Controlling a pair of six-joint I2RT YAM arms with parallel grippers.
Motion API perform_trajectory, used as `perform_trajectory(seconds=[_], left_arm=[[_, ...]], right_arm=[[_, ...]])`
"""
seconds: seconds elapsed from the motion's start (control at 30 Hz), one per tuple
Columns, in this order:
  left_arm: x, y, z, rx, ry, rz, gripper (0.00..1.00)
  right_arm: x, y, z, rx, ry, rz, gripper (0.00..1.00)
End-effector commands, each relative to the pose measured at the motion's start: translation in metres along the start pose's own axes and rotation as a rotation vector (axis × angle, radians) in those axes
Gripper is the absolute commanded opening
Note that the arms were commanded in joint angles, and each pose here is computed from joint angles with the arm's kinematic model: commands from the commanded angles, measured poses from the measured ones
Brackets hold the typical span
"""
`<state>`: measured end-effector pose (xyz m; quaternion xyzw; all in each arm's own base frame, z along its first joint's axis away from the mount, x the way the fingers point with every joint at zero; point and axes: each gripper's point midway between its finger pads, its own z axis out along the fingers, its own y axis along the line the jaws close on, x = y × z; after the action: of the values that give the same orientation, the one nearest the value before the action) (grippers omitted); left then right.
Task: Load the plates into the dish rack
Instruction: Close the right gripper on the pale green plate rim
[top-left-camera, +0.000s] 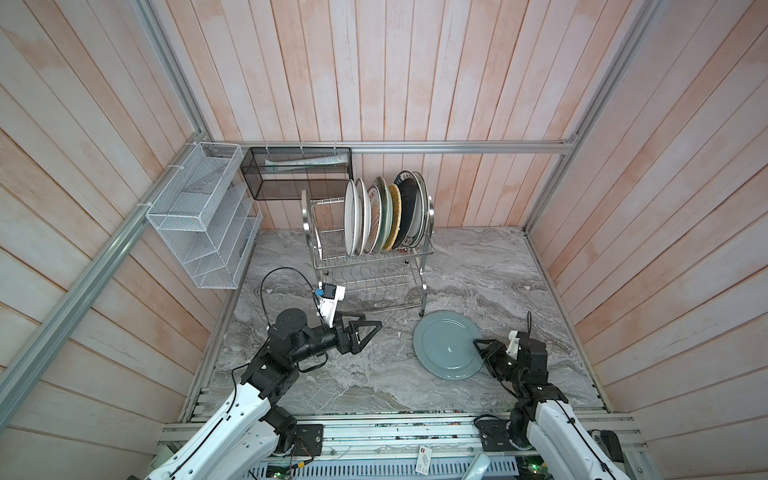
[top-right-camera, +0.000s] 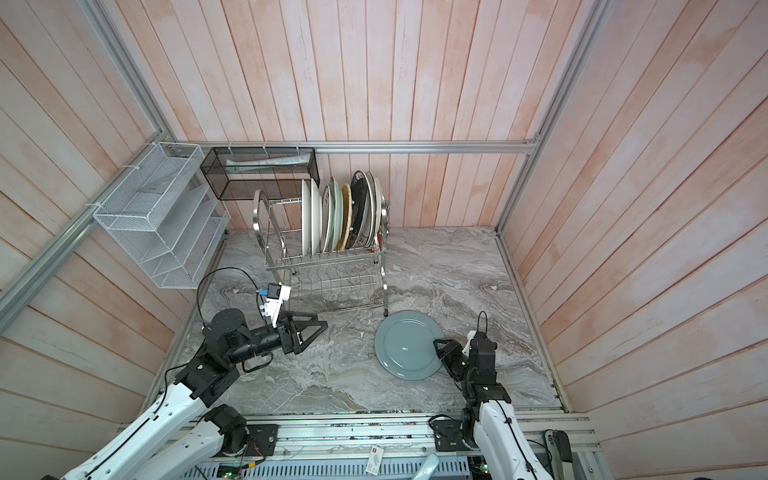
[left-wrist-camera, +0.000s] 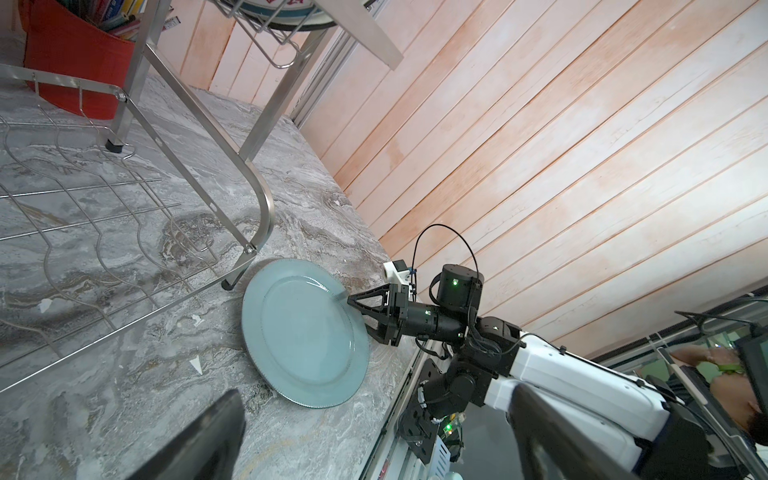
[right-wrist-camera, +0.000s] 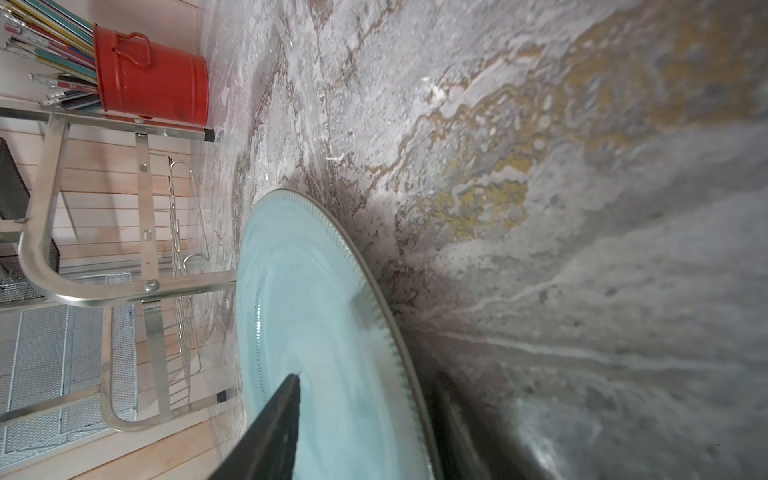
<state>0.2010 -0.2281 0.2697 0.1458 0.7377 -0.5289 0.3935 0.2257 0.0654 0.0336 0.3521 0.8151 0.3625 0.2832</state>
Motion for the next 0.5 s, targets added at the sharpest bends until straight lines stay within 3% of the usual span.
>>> perform_trajectory(seconds=[0.0,0.23,0.47], left_arm=[[-0.0114,-0.0091,0.0005,0.016,-0.021,0.019,1.0],[-0.0077,-0.0076,0.0022,0.02,-0.006,0.01,1.0],[-0.0094,-0.0085,0.002,0.019,-0.009,0.012,1.0]], right_arm=[[0.0191,-0.0362,0.0036,0.099,0.044,0.024,0.5],[0.0199,-0.0383,0.0048,0.095,0.039,0.022,0.38],[0.0193,-0.0355,0.0044,0.082,0.035,0.0,0.18]])
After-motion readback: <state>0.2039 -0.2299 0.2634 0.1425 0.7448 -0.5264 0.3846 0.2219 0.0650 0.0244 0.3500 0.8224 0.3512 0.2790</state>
